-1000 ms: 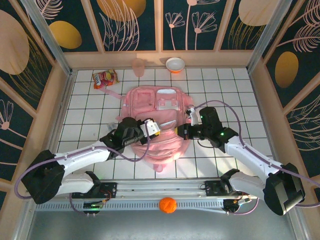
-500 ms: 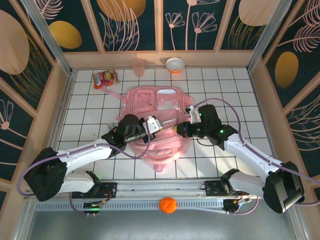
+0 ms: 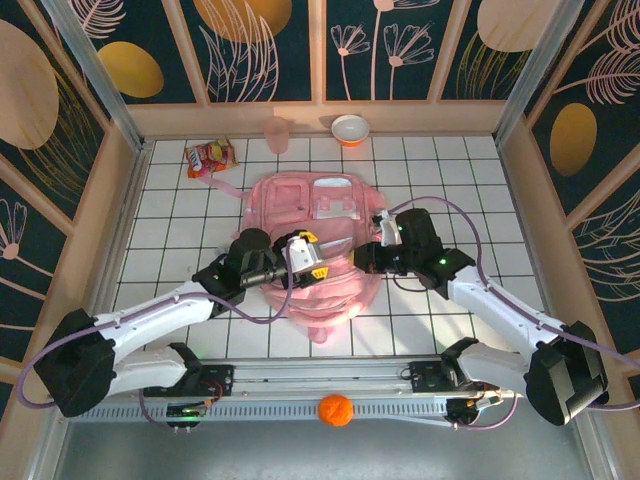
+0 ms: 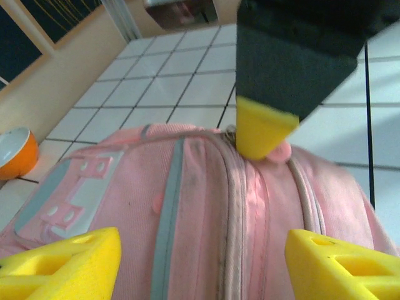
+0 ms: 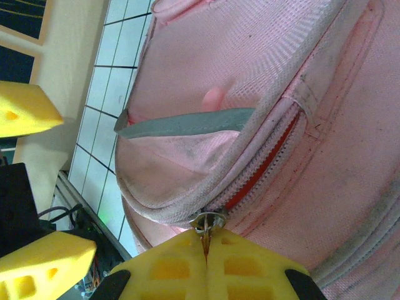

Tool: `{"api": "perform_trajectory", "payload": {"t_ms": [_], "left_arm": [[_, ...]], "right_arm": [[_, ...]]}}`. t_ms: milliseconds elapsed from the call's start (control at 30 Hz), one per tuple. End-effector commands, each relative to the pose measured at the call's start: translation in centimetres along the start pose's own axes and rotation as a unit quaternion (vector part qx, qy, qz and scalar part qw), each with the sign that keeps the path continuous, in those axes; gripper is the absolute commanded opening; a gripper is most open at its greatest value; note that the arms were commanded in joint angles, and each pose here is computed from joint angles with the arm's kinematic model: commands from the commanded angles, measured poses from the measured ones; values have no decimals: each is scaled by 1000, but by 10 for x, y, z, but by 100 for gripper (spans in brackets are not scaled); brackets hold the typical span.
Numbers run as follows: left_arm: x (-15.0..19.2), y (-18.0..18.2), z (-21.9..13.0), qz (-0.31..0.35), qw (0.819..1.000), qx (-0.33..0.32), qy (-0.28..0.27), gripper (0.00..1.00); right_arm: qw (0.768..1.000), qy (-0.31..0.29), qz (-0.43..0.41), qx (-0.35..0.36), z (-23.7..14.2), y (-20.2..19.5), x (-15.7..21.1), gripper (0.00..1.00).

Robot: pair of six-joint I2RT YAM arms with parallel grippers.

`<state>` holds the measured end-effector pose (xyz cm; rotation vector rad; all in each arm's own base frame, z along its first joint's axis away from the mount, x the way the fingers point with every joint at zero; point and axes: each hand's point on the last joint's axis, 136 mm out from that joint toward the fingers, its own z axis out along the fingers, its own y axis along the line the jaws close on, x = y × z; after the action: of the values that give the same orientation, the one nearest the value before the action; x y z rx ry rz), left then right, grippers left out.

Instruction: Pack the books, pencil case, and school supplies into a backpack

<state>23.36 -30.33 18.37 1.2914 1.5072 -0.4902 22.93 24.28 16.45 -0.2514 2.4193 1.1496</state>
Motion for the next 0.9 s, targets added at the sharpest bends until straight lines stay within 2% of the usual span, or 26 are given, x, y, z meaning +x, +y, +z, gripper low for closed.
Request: {"api": "perform_trajectory", "payload": {"t_ms": [0, 67, 133, 233, 400, 500, 667, 867], "left_arm": [[27, 1, 2, 21, 998, -2, 63, 69], [34, 3, 7, 20, 997, -5, 75, 68], [41, 8, 14, 15, 996, -17, 89, 63], [40, 15, 22, 2, 996, -33, 86, 38], [0, 22, 28, -37, 999, -24, 22, 1], [-25, 23, 34, -76, 997, -7, -16, 0], [-54, 40, 38, -126, 989, -39, -71, 0], [-61, 40, 48, -118, 990, -37, -64, 0]], "right_arm": [[999, -26, -23, -24, -7, 20, -22, 0], [999, -27, -25, -26, -8, 21, -23, 0], [999, -27, -25, -27, -9, 22, -22, 0], [999, -25, -26, -21, -10, 20, -21, 0], [999, -27, -24, -6, -11, 15, -22, 0], [999, -32, -15, -23, -8, 22, -24, 0], [999, -16, -10, -46, 8, 42, -10, 0], [998, -16, 9, -63, 22, 52, -1, 0]]}}
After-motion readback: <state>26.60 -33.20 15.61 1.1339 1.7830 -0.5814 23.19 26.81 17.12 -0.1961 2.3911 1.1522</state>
